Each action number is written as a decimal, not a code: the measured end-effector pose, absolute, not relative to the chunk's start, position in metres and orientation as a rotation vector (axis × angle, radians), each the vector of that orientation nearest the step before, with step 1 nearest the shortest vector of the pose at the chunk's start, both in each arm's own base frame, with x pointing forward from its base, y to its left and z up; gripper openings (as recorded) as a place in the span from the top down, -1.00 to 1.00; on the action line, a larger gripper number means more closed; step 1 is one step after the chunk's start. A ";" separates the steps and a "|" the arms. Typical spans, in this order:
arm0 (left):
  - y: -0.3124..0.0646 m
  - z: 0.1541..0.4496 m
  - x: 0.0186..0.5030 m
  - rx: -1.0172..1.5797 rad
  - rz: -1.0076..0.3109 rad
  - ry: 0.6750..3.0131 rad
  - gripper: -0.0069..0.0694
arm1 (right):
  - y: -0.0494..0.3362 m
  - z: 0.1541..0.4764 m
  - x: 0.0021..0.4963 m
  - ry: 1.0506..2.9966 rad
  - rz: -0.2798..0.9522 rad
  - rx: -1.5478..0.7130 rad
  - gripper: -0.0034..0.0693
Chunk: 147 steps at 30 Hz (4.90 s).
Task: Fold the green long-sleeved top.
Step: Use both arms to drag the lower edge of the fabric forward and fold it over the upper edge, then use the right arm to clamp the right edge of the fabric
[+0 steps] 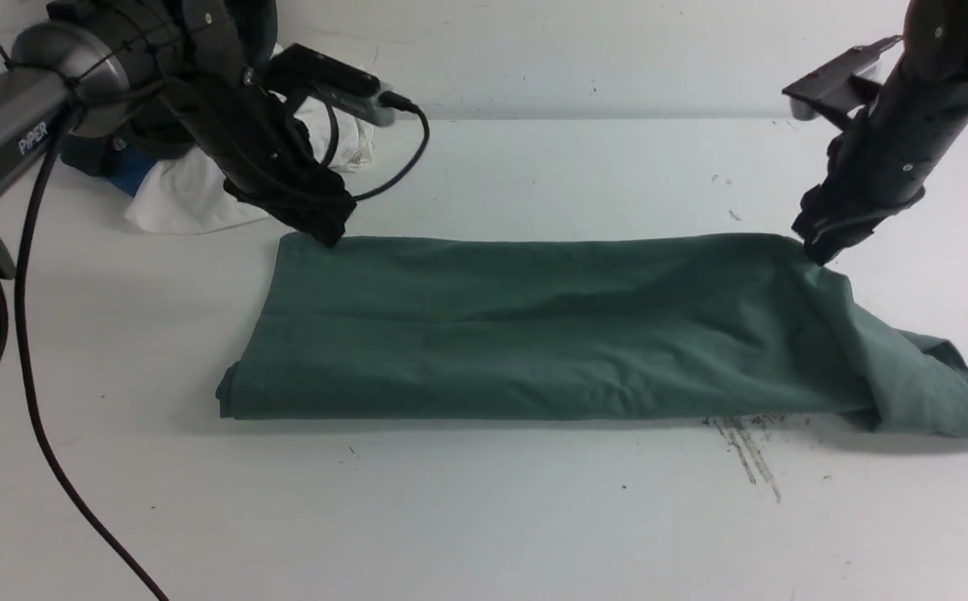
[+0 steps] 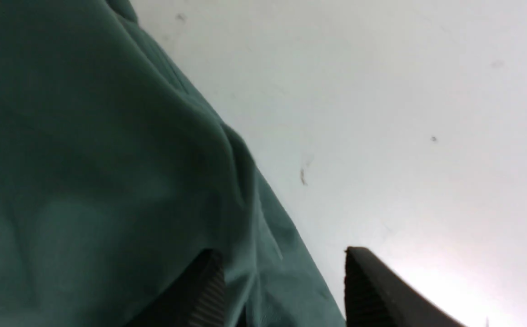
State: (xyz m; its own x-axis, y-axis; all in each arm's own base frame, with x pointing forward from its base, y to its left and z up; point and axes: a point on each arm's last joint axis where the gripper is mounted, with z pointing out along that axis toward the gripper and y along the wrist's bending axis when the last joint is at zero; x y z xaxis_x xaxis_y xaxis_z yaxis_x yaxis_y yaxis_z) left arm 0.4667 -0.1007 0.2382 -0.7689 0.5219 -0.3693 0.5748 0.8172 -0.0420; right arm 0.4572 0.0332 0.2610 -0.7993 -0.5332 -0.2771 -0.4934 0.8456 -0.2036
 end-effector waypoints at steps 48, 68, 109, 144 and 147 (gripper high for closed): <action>-0.126 0.161 0.458 1.017 -0.290 2.870 0.84 | -0.049 0.162 0.335 2.848 -0.072 -0.043 0.64; -0.109 0.159 0.463 0.970 -0.297 2.885 0.84 | -0.062 0.251 0.366 2.887 -0.085 -0.212 0.85; -0.092 0.148 0.453 0.889 -0.354 2.912 0.84 | 0.025 0.165 0.432 2.772 0.226 -0.125 0.56; -0.091 0.151 0.451 0.893 -0.407 2.899 0.84 | -0.098 0.188 0.338 2.795 0.102 0.409 -0.26; -0.091 0.151 0.451 0.894 -0.410 2.899 0.84 | -0.098 0.170 0.344 2.807 0.136 0.427 -0.56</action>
